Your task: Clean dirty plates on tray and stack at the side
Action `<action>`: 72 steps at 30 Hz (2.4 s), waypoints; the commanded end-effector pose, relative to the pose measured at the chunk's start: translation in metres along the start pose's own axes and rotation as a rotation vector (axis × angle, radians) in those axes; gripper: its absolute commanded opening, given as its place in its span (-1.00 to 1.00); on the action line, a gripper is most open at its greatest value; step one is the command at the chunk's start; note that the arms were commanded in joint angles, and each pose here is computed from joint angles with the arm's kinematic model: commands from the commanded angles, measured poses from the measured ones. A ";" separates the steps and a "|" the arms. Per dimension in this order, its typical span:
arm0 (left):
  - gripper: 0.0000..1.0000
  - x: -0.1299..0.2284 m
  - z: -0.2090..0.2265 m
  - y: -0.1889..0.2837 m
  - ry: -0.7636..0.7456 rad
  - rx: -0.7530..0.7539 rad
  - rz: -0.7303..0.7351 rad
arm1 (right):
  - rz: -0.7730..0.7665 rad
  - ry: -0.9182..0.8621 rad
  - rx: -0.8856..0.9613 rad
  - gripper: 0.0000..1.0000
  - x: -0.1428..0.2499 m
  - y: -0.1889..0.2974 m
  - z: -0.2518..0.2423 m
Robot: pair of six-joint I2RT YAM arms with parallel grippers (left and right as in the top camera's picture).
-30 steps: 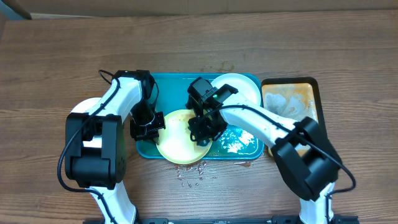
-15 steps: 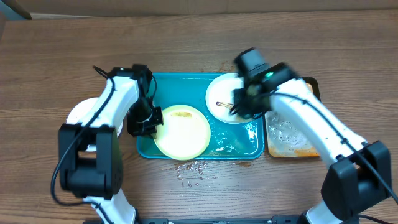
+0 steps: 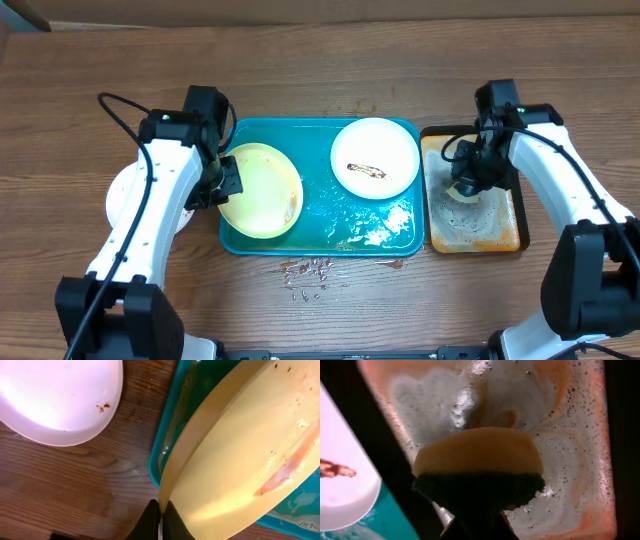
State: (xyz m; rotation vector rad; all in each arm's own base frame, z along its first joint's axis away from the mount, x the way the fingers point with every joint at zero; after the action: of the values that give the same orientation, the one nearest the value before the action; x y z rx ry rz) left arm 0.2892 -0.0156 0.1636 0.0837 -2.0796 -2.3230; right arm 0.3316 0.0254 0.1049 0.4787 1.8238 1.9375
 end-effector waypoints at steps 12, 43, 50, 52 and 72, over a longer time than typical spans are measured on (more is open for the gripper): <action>-0.92 -0.002 0.033 0.059 0.098 -0.329 -0.277 | -0.013 0.008 -0.053 -0.77 0.023 -0.070 -0.020; -0.92 0.001 -0.011 0.070 -0.062 -0.391 -0.364 | 0.035 0.088 -0.062 -0.49 0.039 -0.066 -0.025; -0.92 0.001 -0.011 0.070 -0.063 -0.389 -0.363 | -0.002 0.092 -0.087 -0.48 0.031 -0.063 -0.019; -0.92 0.001 -0.011 0.070 -0.063 -0.386 -0.362 | -0.013 0.093 -0.093 -0.46 0.024 -0.051 -0.014; -0.92 0.001 -0.011 0.070 -0.063 -0.384 -0.361 | -0.026 0.198 -0.097 -0.78 0.023 -0.043 -0.013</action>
State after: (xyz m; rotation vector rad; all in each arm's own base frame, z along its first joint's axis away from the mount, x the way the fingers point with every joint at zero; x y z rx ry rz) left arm 0.2862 -0.0328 0.2220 0.3306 -1.6903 -2.9431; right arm 0.3180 0.0292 0.0700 0.2368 1.8210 2.1062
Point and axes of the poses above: each gripper's point midway between its finger pads, its own y axis back along the fingers, its own z axis along the line the jaws close on, x = y × z, the point moved 4 cm from there along y, back along the fingers, and after that the axes turned 14 degrees about -y, right-handed, at the moved point
